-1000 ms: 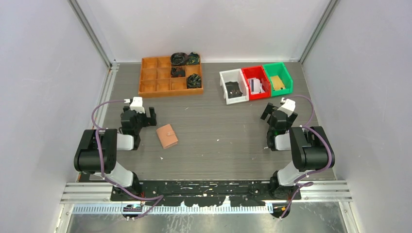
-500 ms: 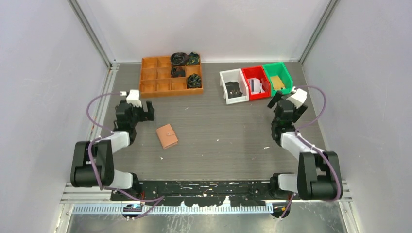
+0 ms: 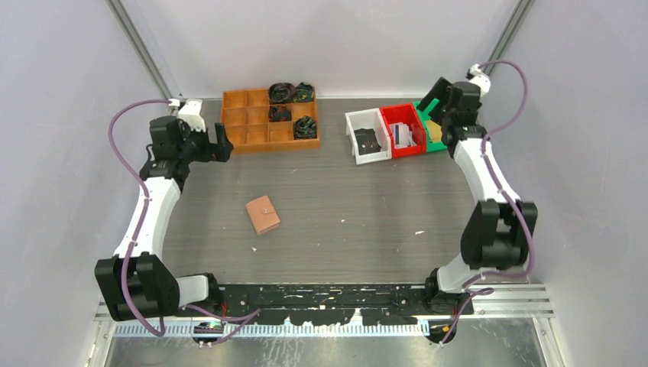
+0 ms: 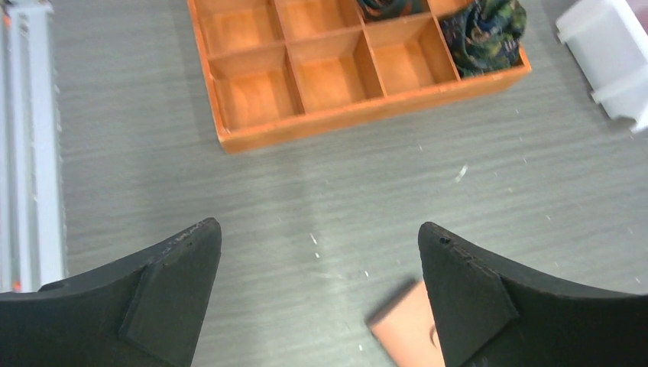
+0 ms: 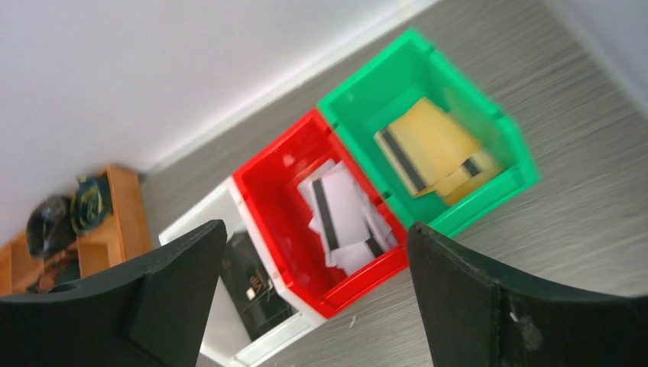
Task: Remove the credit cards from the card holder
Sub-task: Move the storage box to the center of the board.
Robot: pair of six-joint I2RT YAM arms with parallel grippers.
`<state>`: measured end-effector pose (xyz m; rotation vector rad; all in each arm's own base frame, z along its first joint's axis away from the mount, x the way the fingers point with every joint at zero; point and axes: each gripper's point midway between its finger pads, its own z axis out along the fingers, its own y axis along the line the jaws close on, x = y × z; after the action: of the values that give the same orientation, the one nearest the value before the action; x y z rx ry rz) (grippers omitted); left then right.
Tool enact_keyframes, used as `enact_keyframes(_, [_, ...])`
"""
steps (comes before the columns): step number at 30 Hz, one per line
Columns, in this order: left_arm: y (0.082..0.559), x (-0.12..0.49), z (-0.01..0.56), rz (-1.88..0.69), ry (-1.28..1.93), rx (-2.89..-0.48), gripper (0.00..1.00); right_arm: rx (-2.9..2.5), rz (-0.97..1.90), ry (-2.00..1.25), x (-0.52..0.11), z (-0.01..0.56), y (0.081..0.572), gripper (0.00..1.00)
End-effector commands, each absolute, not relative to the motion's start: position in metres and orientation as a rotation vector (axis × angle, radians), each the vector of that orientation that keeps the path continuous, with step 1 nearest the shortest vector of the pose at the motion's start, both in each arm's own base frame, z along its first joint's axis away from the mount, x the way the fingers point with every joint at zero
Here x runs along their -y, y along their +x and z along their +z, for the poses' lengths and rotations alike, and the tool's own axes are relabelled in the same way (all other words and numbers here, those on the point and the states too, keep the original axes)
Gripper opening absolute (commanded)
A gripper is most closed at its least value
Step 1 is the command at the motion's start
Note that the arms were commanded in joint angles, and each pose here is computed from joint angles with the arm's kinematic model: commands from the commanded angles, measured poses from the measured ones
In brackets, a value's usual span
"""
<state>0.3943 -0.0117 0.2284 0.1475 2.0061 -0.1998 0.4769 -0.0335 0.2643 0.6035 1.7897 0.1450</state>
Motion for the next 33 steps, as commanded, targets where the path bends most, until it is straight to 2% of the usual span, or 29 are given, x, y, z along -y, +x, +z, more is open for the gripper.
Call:
enact_keyframes(1, [0.357, 0.030, 0.223, -0.356, 0.179, -2.107, 1.00, -2.043, 0.320, 0.502, -0.017, 0.218, 0.494, 0.84])
enact_keyframes(3, [0.346, 0.038, 0.216, -0.405, 0.216, -2.142, 1.00, -2.091, 0.309, 0.463, -0.025, 0.208, 0.505, 0.74])
enact_keyframes(4, [0.342, 0.038, 0.213, -0.407, 0.222, -2.156, 1.00, -2.122, 0.318, 0.411, -0.043, 0.202, 0.508, 0.73])
enact_keyframes(11, [0.318, 0.041, 0.191, -0.426, 0.336, -2.257, 1.00, -2.227, 0.283, 0.240, -0.093, 0.167, 0.523, 0.75])
enact_keyframes(21, [0.301, 0.047, 0.193, -0.460, 0.422, -2.284, 1.00, -2.287, 0.086, 0.242, -0.080, 0.132, 0.535, 0.66])
enact_keyframes(27, [0.296, 0.048, 0.190, -0.477, 0.458, -2.305, 1.00, -2.310, 0.065, 0.212, -0.082, 0.120, 0.534, 0.64])
enact_keyframes(30, [0.294, 0.047, 0.190, -0.462, 0.477, -2.309, 1.00, -2.326, 0.068, 0.201, -0.085, 0.115, 0.533, 0.55])
enact_keyframes(33, [0.293, 0.045, 0.190, -0.444, 0.496, -2.306, 1.00, -2.336, 0.047, 0.197, -0.088, 0.110, 0.528, 0.34])
